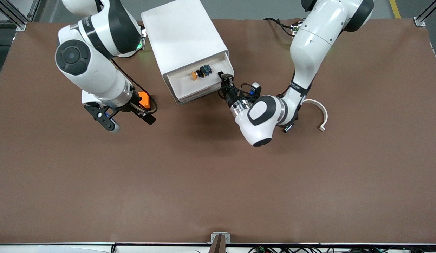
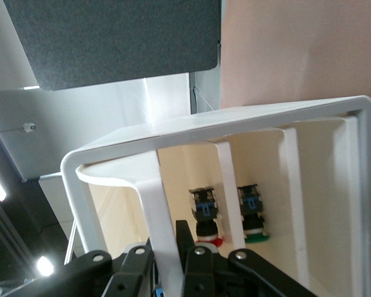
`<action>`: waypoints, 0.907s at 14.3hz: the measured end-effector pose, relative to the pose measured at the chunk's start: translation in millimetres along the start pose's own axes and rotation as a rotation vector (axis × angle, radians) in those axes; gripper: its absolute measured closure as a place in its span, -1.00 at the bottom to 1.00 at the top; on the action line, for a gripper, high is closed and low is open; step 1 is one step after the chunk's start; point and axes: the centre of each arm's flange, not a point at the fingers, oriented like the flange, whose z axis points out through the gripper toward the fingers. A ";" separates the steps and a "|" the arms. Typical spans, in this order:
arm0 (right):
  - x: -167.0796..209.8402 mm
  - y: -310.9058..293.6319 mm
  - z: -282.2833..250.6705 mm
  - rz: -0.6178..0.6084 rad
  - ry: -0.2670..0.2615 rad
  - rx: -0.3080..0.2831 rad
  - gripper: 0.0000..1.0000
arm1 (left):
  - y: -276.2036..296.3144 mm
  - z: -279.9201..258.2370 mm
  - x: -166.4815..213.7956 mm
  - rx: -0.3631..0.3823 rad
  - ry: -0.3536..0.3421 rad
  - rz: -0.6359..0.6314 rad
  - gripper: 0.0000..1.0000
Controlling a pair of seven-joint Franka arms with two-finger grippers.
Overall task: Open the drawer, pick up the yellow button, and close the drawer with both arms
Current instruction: 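Pull the drawer open with the left gripper while the right gripper reaches in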
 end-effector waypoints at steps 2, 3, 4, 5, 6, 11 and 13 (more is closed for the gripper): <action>-12.0 -7.6 3.5 0.031 0.004 0.006 -1.00 | 2.4 -18.4 8.4 -0.005 -0.030 -0.006 0.73; -20.4 -11.9 5.8 0.046 0.005 0.007 -1.00 | 3.7 -28.0 13.1 -0.007 -0.046 -0.010 0.73; -30.0 -17.4 9.0 0.061 0.007 0.010 -1.00 | 4.8 -37.0 17.6 -0.010 -0.061 -0.013 0.70; -40.4 -23.7 12.9 0.078 0.010 0.016 -1.00 | 5.8 -45.0 21.8 -0.012 -0.074 -0.016 0.70; -51.8 -30.7 17.0 0.095 0.014 0.025 -1.00 | 6.9 -53.0 26.2 -0.014 -0.087 -0.019 0.69; -111.7 -63.8 48.7 0.165 0.024 0.060 -1.00 | 9.2 -71.9 37.1 -0.019 -0.119 -0.026 0.67; -130.3 -75.0 67.7 0.181 0.027 0.065 -1.00 | 9.2 -72.7 37.6 -0.019 -0.121 -0.026 0.64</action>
